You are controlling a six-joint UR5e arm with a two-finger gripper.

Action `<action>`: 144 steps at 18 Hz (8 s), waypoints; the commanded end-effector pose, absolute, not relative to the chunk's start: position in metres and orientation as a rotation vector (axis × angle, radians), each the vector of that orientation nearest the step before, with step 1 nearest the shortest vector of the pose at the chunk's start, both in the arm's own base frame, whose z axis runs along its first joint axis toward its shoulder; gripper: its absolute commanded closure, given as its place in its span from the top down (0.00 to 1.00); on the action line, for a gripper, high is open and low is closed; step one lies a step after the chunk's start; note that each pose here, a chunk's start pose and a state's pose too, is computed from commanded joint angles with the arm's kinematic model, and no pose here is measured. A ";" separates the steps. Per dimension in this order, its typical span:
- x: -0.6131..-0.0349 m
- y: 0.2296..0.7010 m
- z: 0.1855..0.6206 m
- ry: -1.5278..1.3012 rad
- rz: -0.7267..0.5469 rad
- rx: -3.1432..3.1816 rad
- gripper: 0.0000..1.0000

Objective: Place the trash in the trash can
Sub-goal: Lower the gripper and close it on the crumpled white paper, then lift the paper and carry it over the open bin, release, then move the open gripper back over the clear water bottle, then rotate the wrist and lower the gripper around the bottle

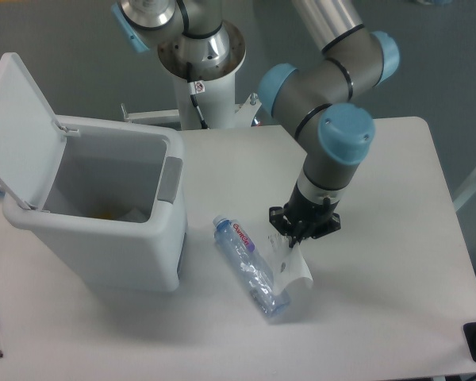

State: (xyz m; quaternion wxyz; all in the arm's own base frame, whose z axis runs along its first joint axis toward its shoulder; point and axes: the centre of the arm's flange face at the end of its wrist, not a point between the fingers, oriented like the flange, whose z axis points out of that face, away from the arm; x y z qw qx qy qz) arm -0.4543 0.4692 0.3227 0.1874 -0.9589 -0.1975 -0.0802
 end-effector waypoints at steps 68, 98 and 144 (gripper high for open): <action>-0.378 0.528 0.487 -0.367 -0.258 -2.395 0.79; -0.460 0.597 0.251 -1.152 -0.182 -2.982 0.84; -0.436 0.611 0.235 -1.243 0.069 -3.047 0.53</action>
